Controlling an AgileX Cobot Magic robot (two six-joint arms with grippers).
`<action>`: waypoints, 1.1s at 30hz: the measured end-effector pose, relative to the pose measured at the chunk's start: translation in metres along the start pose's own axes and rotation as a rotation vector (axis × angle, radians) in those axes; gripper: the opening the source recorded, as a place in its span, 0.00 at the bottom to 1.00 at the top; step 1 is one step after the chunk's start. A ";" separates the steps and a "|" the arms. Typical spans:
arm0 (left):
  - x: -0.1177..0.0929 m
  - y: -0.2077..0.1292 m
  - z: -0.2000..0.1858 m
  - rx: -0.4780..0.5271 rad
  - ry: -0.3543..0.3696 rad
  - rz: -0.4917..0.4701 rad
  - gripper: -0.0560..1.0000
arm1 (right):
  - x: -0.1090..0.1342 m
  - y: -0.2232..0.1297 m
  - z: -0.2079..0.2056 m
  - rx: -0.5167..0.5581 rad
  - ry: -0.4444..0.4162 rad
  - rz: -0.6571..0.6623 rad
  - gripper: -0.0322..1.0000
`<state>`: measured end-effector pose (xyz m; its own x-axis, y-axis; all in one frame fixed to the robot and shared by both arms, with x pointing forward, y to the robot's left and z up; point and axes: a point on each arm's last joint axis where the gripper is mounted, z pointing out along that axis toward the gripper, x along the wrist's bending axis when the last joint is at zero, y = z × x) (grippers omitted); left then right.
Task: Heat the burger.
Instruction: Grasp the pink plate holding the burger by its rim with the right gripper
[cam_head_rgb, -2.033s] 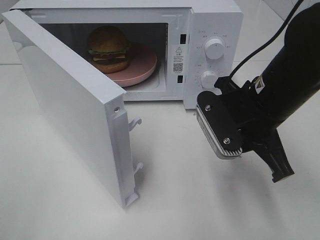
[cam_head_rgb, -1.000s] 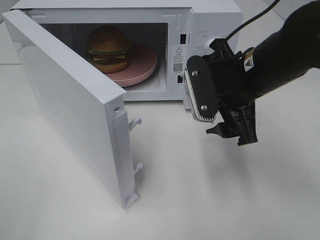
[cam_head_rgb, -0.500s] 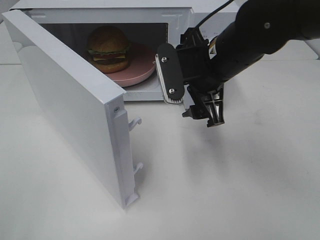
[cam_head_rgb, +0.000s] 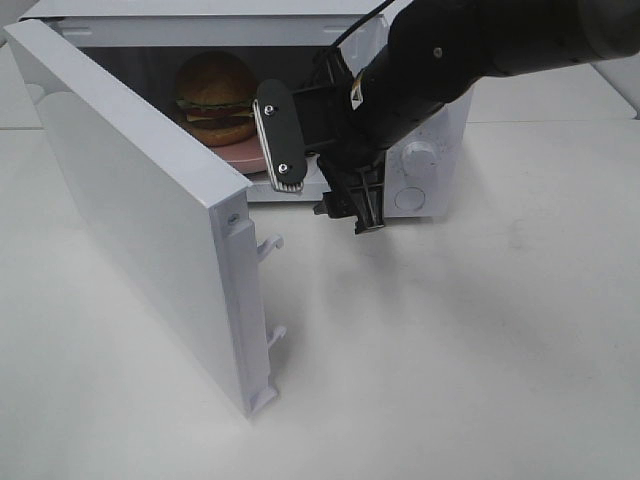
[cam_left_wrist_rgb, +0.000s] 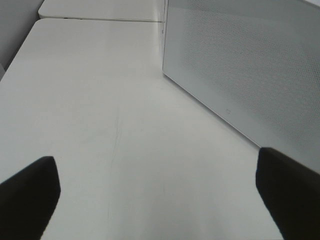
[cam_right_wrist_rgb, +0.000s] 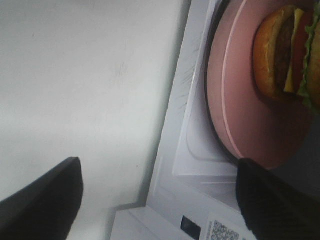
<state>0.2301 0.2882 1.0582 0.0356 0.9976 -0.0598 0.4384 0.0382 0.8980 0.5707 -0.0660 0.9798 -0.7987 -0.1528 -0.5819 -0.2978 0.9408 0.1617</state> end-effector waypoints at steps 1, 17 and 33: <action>0.000 0.000 0.000 0.000 0.000 0.000 0.99 | 0.000 0.000 0.000 0.000 0.000 0.000 0.82; 0.000 0.000 0.000 0.000 0.000 0.000 0.99 | -0.020 0.020 0.036 -0.018 -0.028 0.108 0.81; 0.000 0.000 0.000 0.000 0.000 0.000 0.99 | -0.034 0.035 0.077 -0.021 -0.024 0.188 0.89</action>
<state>0.2301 0.2882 1.0582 0.0356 0.9976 -0.0598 0.4384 0.0382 0.8980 0.6277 -0.0049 0.9438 -0.8287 0.0322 -0.5587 -0.1557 0.9457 0.2854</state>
